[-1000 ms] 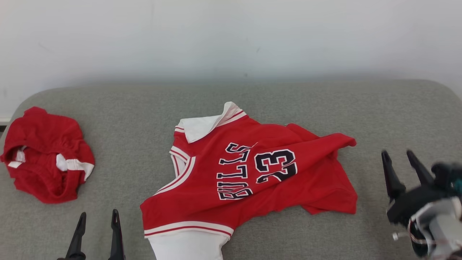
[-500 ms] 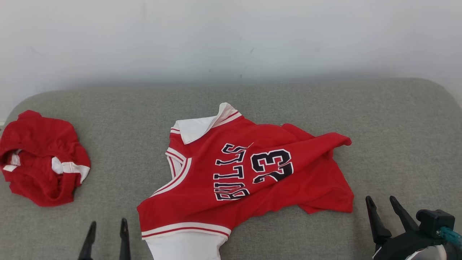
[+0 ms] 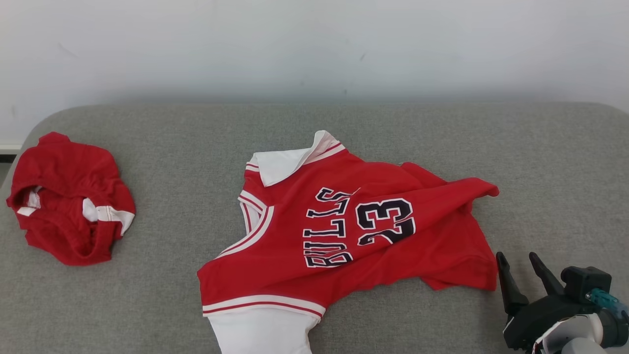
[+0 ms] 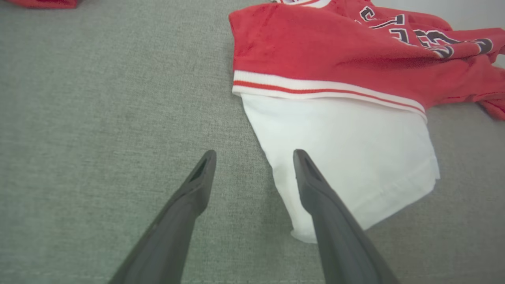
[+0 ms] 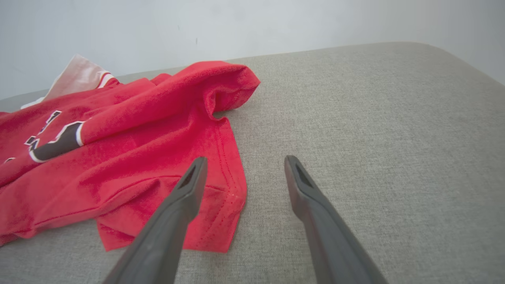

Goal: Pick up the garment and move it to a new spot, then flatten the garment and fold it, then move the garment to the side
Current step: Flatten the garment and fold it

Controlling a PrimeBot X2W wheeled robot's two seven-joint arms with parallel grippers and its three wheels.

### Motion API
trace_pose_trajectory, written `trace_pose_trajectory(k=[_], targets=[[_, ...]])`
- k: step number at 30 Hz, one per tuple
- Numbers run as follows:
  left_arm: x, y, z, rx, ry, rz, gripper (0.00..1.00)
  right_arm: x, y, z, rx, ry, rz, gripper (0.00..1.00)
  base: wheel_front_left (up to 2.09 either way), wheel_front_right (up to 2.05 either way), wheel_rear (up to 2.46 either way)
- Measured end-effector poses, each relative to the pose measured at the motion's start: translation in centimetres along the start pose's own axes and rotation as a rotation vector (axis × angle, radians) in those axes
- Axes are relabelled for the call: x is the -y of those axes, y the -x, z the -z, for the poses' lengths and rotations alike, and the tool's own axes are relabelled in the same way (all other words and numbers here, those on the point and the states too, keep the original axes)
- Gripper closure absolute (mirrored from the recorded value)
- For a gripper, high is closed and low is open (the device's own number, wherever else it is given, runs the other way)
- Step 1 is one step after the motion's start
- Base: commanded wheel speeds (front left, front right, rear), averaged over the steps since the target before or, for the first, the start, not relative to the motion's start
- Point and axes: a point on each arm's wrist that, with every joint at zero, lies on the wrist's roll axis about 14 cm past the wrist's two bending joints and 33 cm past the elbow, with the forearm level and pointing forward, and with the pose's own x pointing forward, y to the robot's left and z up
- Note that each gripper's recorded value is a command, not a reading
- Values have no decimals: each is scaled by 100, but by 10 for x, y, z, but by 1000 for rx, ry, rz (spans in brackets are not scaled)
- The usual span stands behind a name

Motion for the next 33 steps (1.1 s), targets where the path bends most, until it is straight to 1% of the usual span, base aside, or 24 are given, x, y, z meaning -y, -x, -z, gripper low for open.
trace_pose_trajectory(k=[6,8,10,14,15,16,17,18,25,27,29,33], targets=[[11,1,27,-79,96,19,0,-3,-12,17,-68,3,1,0,0,0,0],[13,1,32,-94,164,12,0,-4,-15,23,-91,4,1,0,0,0,0],[16,0,38,-112,167,20,0,-6,-17,31,-116,0,0,0,0,0,0],[19,-2,46,-140,229,14,0,-10,-18,46,-166,-9,-1,0,0,0,0],[20,-4,49,-151,251,15,29,-9,-20,49,-179,-14,4,51,0,0,0],[21,-5,51,-160,242,20,71,-9,-20,51,-185,-15,5,76,0,0,0],[20,-6,52,-166,242,21,100,-10,-21,51,-186,-15,4,100,0,0,0],[20,-7,52,-168,261,17,100,-11,-21,51,-180,-18,1,100,0,0,0],[29,-9,44,-122,266,41,100,-15,-20,37,-113,-23,-13,100,0,0,0],[25,-13,27,-62,269,34,100,-16,-18,27,-72,-22,-20,100,0,0,0],[18,-18,-1,29,261,24,100,-14,-15,16,-31,-23,-24,100,0,0,0],[7,-18,-54,198,201,25,100,-14,-8,-6,53,-29,-40,100,0,0,0]])
